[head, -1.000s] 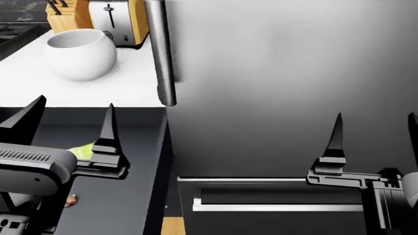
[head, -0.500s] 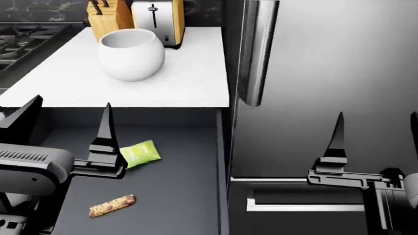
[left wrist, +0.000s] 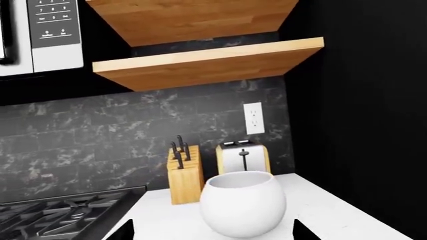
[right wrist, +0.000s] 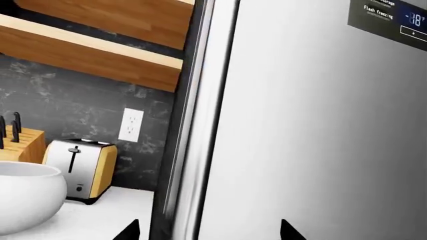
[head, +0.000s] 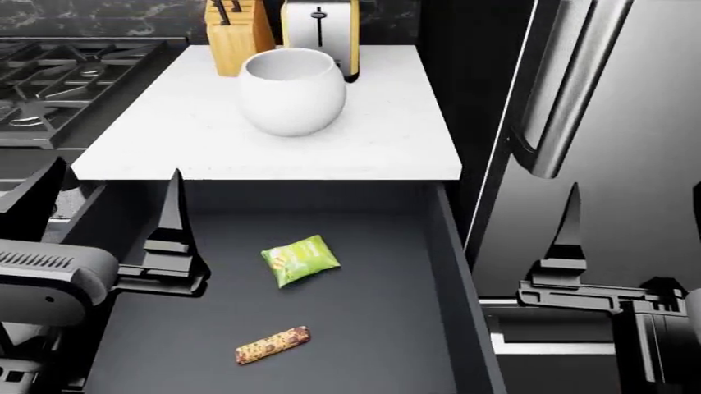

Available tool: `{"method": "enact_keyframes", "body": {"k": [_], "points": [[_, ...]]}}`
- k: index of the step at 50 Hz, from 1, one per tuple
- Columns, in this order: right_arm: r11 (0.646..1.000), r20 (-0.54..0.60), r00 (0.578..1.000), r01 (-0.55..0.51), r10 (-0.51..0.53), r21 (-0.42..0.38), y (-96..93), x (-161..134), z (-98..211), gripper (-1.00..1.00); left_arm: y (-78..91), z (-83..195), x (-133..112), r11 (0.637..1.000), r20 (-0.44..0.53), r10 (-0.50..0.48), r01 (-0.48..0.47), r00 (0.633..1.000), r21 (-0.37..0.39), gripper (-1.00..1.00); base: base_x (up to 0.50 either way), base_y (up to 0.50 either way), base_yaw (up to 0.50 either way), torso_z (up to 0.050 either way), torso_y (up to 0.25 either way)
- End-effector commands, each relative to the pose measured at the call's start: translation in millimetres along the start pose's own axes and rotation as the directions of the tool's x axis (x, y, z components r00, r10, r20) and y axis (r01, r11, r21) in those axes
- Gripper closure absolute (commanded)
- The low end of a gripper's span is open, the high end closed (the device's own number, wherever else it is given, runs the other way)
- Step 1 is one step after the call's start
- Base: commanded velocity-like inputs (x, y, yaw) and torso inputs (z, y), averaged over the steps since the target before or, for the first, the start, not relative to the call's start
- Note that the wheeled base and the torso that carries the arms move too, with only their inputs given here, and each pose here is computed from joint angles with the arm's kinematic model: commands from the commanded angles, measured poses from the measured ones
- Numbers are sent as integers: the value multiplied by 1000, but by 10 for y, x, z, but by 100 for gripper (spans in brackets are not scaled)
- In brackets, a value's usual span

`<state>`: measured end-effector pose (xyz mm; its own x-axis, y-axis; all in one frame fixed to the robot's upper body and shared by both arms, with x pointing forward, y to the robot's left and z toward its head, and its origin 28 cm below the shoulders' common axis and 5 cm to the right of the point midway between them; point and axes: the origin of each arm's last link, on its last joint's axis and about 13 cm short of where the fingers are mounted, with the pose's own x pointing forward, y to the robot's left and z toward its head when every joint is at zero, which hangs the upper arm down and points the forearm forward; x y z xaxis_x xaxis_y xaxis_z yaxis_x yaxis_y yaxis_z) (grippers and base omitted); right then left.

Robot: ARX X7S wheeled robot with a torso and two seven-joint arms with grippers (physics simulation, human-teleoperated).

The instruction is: Place the bar in the bowl and close the drawer.

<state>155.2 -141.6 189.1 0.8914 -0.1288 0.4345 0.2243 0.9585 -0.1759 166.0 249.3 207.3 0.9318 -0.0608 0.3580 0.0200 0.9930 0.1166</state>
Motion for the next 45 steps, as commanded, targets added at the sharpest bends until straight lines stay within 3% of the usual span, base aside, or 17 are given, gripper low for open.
{"method": "enact_keyframes", "body": {"k": [1,15,24,39,40,41,42,43,45], "points": [[1000,-14,1000,1,-1,10,-26,24,26,-100,-1,30,-4,1000,18,-10,10,1000,-6,-100,0,0,0,0,0],[1000,69,998,8,-8,-1,-177,215,522,-100,101,437,146,999,91,-23,19,996,50,-100,0,0,0,0,0],[999,162,986,48,-50,20,-295,271,821,-100,115,555,185,997,119,-32,23,992,76,-100,0,0,0,0,0],[991,401,906,121,-133,57,-585,251,1568,-100,102,594,197,995,120,-49,37,992,94,-100,0,0,0,0,0],[952,445,847,209,-290,224,-594,195,1730,-100,102,594,197,995,120,-49,38,992,94,-100,0,0,0,0,0],[971,599,766,141,-232,195,-659,196,1824,-100,102,594,196,995,120,-49,38,992,94,-100,0,0,0,0,0],[980,670,715,147,-200,136,-707,218,1833,-100,102,594,195,995,120,-49,38,992,94,-100,82,0,0,0,0],[984,571,801,148,-179,101,-695,171,1812,-100,102,593,195,995,119,-50,39,992,94,-100,230,0,0,0,0],[988,473,868,136,-152,68,-687,187,1692,-100,102,592,194,995,119,-50,39,992,93,-100,385,0,0,0,0]]}}
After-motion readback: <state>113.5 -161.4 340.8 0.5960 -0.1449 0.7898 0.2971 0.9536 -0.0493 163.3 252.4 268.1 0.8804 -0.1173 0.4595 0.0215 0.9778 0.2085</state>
